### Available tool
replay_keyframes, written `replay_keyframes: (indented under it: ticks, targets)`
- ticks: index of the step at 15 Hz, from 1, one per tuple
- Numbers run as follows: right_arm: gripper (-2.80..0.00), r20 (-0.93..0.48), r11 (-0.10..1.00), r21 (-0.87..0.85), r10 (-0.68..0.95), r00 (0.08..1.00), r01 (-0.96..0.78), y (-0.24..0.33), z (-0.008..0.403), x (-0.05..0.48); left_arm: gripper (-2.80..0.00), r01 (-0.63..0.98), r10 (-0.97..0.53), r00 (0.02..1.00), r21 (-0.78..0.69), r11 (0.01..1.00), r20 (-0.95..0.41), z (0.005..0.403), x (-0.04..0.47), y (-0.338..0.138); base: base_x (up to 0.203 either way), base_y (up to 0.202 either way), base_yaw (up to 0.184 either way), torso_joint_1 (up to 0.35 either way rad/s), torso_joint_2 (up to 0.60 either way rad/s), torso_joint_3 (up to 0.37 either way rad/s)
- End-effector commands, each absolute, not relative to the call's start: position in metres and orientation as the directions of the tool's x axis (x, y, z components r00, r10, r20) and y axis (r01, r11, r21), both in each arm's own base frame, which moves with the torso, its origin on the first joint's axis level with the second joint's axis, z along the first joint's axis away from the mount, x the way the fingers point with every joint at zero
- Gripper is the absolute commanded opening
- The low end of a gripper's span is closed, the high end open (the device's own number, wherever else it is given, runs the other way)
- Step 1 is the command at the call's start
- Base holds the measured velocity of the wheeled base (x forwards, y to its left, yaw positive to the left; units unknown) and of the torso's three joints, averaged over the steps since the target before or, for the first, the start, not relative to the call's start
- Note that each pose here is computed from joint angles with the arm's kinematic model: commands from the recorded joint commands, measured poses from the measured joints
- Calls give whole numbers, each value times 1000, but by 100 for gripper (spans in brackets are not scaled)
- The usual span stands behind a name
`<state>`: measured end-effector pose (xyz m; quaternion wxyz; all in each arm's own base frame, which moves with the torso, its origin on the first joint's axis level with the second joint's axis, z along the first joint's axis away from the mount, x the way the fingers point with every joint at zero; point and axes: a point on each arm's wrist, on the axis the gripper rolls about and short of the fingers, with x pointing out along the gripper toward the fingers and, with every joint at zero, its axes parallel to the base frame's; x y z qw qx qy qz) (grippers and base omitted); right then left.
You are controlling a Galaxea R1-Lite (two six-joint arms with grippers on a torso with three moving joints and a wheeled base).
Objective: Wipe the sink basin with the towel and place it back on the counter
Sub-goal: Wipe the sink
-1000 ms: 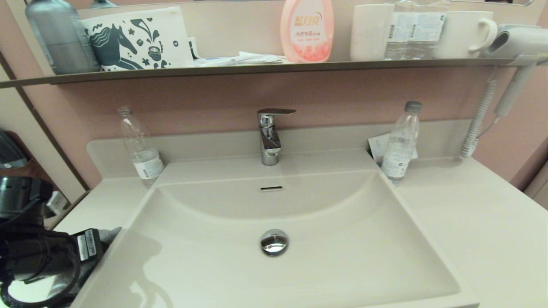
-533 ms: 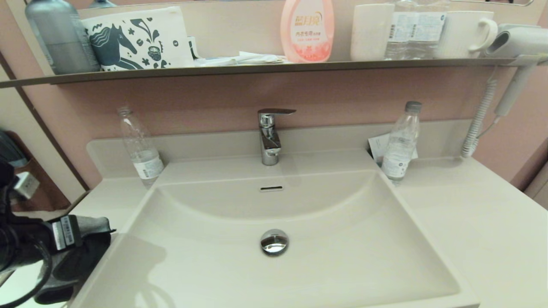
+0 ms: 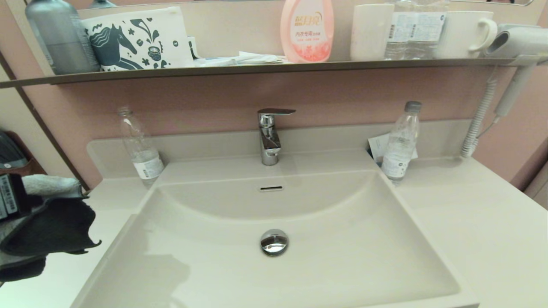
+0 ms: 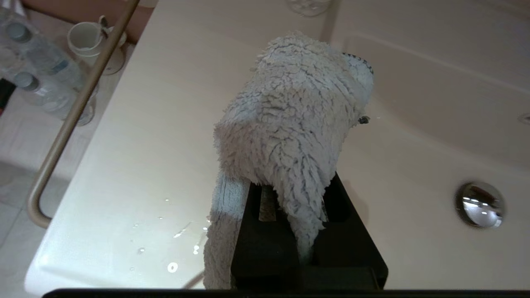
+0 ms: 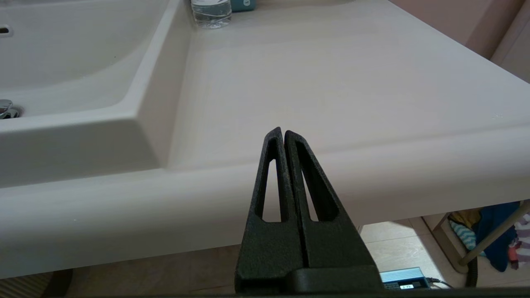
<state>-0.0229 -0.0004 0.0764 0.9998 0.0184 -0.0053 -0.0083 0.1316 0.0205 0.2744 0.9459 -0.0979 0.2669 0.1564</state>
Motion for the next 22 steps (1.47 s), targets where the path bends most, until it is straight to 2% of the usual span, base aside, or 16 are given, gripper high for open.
replay_keyframes:
  ticks: [1, 4, 6, 7, 10, 14, 17, 22]
  targets:
    - [-280, 9, 999, 37, -17, 1000, 17, 0, 76, -23, -280, -312, 202, 834, -135, 940, -514, 286, 126, 10, 0, 0, 0, 0, 0, 0]
    - [-280, 9, 999, 37, -17, 1000, 17, 0, 76, -23, -280, -257, 67, 815, -256, 932, -575, 299, 129, -18, 0, 0, 0, 0, 0, 0]
    - [-280, 9, 999, 37, -17, 1000, 17, 0, 76, -23, -280, -249, -14, 774, -325, 913, -633, 293, 134, -47, 0, 0, 0, 0, 0, 0]
    - [-280, 9, 999, 37, -17, 1000, 17, 0, 76, -23, -280, -280, -10, 745, -327, 903, -667, 284, 140, -65, 0, 0, 0, 0, 0, 0]
    - [-280, 9, 999, 37, -17, 1000, 17, 0, 76, -23, -280, -334, 60, 667, -227, 915, -742, 242, 150, -117, 0, 0, 0, 0, 0, 0]
    - [-280, 9, 999, 37, -17, 1000, 17, 0, 76, -23, -280, -347, 154, 589, -76, 935, -793, 184, 171, -147, 0, 0, 0, 0, 0, 0]
    - [-280, 9, 999, 37, -17, 1000, 17, 0, 76, -23, -280, -295, 130, 617, -75, 953, -776, 161, 196, -169, 0, 0, 0, 0, 0, 0]
    - [-280, 9, 999, 37, -17, 1000, 17, 0, 76, -23, -280, -233, 197, 633, 58, 971, -749, 119, 249, -181, 0, 0, 0, 0, 0, 0]
